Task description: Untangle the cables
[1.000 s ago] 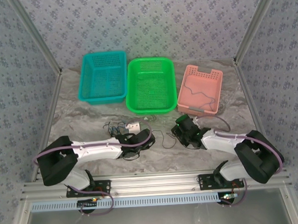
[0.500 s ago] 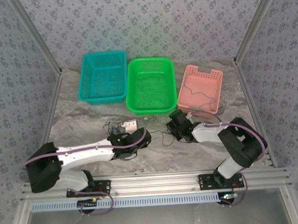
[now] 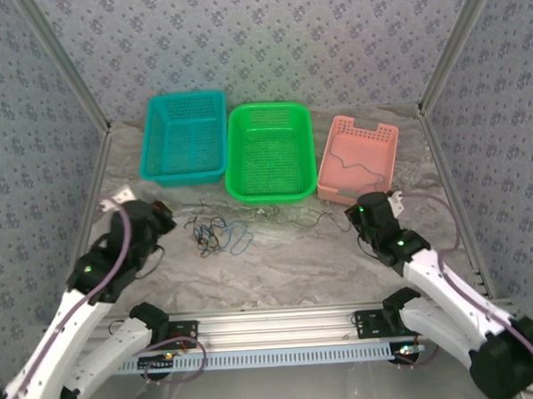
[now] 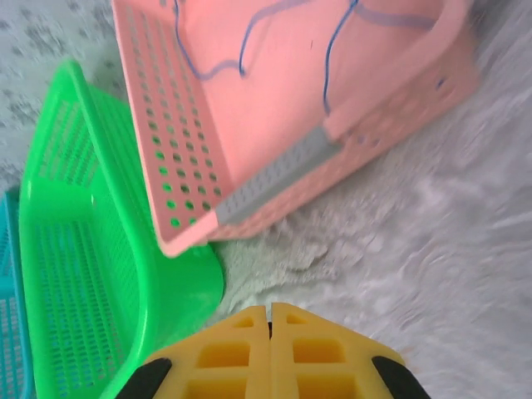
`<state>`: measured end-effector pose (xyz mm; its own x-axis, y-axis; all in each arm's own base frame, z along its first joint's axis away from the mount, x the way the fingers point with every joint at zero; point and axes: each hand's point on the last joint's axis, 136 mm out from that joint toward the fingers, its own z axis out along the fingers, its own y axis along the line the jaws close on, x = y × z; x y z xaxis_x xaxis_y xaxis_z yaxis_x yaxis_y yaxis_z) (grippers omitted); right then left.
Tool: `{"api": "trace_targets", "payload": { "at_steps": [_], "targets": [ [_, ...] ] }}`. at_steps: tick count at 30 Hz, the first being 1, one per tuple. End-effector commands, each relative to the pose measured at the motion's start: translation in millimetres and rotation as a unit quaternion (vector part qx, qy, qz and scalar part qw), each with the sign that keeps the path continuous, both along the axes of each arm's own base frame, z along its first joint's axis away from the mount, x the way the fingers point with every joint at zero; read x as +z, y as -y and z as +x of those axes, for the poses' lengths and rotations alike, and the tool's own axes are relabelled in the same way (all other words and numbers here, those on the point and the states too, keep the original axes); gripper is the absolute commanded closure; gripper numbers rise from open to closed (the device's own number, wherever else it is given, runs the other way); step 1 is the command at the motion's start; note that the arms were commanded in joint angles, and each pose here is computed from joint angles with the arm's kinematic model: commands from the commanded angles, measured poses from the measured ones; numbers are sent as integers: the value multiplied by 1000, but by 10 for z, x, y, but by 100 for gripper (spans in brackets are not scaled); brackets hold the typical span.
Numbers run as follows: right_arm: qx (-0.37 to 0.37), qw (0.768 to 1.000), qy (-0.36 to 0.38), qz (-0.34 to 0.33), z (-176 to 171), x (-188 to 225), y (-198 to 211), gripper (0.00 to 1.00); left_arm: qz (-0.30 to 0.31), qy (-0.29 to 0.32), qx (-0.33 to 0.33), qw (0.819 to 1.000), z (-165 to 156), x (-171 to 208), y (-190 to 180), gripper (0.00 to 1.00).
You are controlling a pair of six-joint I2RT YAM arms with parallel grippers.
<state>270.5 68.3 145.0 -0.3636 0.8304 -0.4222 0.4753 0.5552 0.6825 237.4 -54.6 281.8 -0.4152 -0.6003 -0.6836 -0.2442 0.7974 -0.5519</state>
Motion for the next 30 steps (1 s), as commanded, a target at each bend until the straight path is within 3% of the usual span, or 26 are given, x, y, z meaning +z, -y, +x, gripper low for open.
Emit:
{"api": "trace_targets", "payload": {
  "at_steps": [1, 5, 10, 16, 22, 30],
  "targets": [
    [68, 995, -10, -72, -92, 66, 22, 100, -7, 7, -52, 999, 127, 276, 15, 100],
    [210, 973, 51, -77, 54, 428, -631, 100, -63, 54, -49, 995, 597, 793, -105, 100],
    [374, 905, 117, -164, -91, 867, -1750, 100, -92, 92, -13, 991, 1258, 1306, -423, 100],
    [478, 852, 146, -156, -199, 951, -2882, 100, -126, 179, 60, 974, 1888, 1748, -804, 100],
    [533, 814, 193, -127, 161, 1170, -3799, 100, -162, 229, 51, 958, 2574, 1717, -856, 100],
    [522, 824, 215, -54, 1237, 1123, -4260, 100, -192, 221, 18, 956, 3482, 1039, -763, 100]
  ]
}}
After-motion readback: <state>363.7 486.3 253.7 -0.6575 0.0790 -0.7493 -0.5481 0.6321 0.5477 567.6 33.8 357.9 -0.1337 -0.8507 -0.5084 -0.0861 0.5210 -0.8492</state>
